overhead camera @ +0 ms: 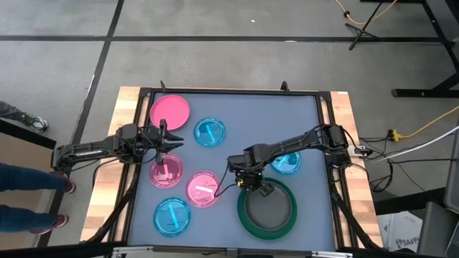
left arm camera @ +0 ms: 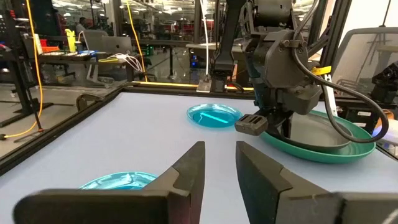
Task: Stack plastic plates
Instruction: Stack the black plate on top of the green plate
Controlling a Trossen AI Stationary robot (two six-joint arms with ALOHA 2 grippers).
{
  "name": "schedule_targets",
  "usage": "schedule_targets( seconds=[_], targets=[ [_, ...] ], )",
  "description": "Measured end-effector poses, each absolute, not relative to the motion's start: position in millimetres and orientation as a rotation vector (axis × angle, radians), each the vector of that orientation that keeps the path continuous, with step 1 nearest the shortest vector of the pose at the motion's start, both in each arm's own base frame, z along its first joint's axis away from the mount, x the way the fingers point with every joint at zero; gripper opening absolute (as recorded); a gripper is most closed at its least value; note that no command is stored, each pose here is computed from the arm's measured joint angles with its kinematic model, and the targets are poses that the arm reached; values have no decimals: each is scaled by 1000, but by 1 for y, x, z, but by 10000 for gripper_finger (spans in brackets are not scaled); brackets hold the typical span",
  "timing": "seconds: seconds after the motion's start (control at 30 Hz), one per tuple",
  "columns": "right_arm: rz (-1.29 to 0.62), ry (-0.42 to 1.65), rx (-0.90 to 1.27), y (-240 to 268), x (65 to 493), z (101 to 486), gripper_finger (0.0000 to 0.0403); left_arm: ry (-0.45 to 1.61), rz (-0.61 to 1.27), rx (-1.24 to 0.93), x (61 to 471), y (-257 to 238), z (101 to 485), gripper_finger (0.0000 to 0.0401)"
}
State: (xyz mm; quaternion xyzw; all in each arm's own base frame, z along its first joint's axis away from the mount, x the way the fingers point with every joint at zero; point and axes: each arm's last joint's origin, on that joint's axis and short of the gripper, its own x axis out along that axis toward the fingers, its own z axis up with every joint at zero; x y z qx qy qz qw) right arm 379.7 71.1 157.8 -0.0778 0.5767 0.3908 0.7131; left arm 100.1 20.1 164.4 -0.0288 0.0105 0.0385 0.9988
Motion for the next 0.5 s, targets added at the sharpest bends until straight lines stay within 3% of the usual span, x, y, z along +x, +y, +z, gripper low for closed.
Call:
schedule_targets(
  seconds=[0.5],
  targets=[
    [869, 1280, -168, 71, 379, 158, 74, 21, 77, -57, 100, 20, 164, 84]
  ],
)
